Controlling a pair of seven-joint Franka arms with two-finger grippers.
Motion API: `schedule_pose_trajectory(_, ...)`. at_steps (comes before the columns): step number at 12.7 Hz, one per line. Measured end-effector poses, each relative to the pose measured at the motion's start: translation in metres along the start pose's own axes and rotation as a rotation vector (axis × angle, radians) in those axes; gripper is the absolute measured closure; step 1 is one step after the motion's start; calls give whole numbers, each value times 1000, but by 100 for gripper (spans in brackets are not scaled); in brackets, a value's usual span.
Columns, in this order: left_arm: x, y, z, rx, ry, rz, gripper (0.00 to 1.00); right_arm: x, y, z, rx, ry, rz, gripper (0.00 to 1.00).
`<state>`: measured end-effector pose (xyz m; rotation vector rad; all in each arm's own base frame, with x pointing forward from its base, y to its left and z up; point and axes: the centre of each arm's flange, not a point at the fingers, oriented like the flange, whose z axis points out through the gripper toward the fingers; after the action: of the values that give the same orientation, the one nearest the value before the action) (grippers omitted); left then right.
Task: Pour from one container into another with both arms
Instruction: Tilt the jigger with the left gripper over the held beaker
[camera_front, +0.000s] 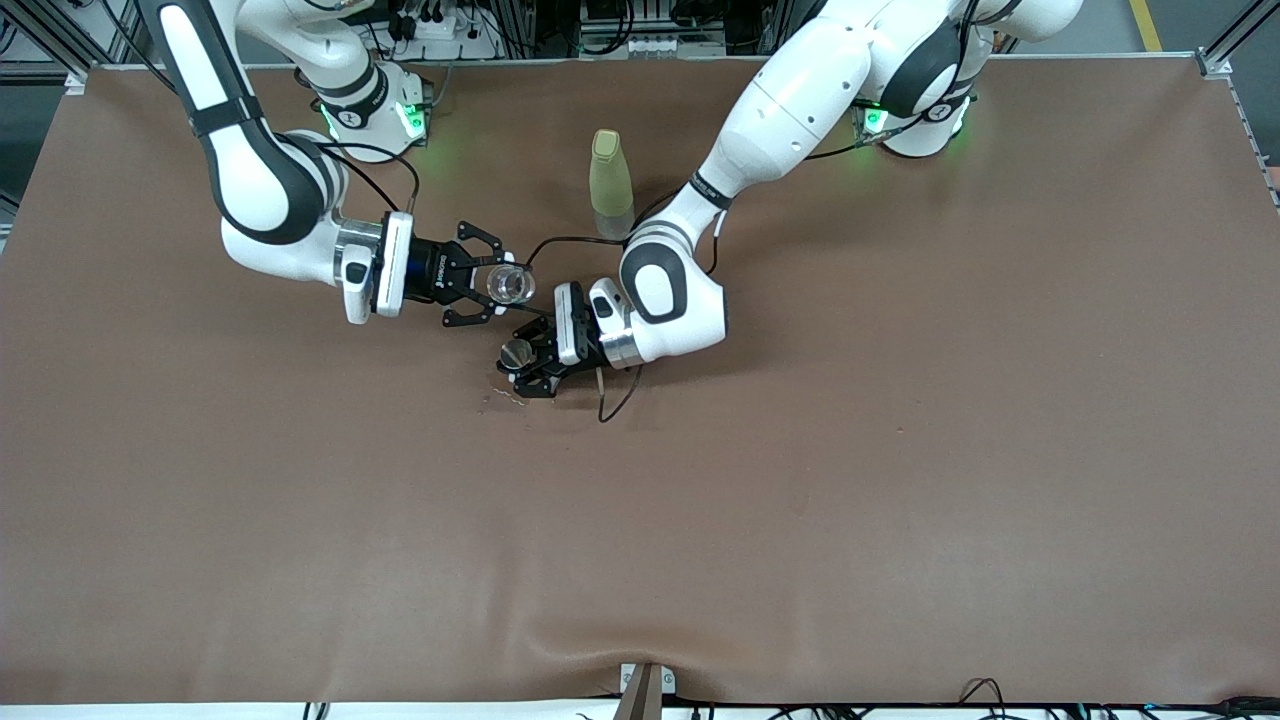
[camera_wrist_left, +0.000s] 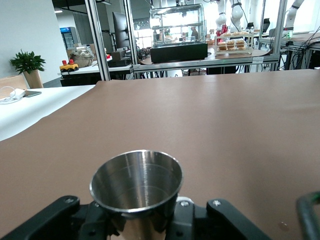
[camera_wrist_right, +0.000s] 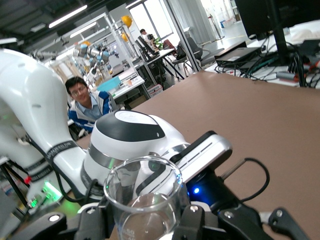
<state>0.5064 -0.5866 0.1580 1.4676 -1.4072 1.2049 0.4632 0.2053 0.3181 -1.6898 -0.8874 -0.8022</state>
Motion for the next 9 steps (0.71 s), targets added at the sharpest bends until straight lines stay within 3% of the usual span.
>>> schedule_pose_trajectory(5,-1,-9,-5,6,18,-18,91,0,0,0,2,5,188,50)
schedule_pose_trajectory(9,-2,-1,0,-40,58,-28,91,1,0,-1,14,13,284,50)
